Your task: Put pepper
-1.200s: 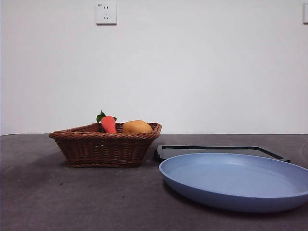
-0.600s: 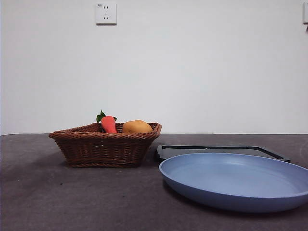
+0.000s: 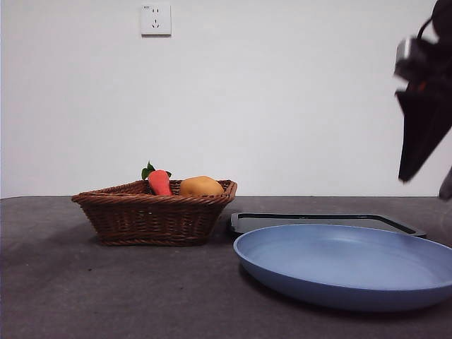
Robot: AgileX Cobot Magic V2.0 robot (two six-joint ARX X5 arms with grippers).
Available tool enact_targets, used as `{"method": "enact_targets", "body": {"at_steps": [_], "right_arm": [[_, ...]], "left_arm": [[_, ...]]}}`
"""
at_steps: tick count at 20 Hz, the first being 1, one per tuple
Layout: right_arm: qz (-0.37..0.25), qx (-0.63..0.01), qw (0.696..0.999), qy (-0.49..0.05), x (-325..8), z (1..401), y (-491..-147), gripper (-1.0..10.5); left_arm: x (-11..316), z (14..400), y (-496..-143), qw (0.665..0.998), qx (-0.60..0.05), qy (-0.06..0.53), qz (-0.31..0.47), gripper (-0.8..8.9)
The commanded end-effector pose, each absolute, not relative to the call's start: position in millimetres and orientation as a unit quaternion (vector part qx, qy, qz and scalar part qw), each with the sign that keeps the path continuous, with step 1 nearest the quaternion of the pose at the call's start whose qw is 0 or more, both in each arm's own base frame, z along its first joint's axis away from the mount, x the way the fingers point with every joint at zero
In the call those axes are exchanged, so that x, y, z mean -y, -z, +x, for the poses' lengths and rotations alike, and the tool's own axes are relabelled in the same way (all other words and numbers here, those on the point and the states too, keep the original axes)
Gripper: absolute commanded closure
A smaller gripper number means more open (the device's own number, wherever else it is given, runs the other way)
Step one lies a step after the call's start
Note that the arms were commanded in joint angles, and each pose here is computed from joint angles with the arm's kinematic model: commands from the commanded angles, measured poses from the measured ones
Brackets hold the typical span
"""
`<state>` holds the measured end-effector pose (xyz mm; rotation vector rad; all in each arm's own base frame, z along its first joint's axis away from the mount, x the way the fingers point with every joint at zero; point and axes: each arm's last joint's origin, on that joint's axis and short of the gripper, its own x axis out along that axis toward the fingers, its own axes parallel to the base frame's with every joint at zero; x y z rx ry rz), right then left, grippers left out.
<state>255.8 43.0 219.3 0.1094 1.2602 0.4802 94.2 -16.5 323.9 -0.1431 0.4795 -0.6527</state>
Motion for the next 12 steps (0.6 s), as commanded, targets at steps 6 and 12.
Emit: {"method": "enact_targets", "body": {"at_steps": [6,12], "right_arm": [[0.038,-0.617,0.756,-0.216,-46.2,279.0,-183.5,6.5],[0.036,-0.632,0.741,-0.222,-50.3,285.0,-166.9,7.5]], "left_arm": [[16.5,93.6,-328.8,0.918,-0.223,0.321,-0.064,4.56],[16.4,93.7,-328.8,0.918,-0.226,0.318,-0.072,4.56]]}}
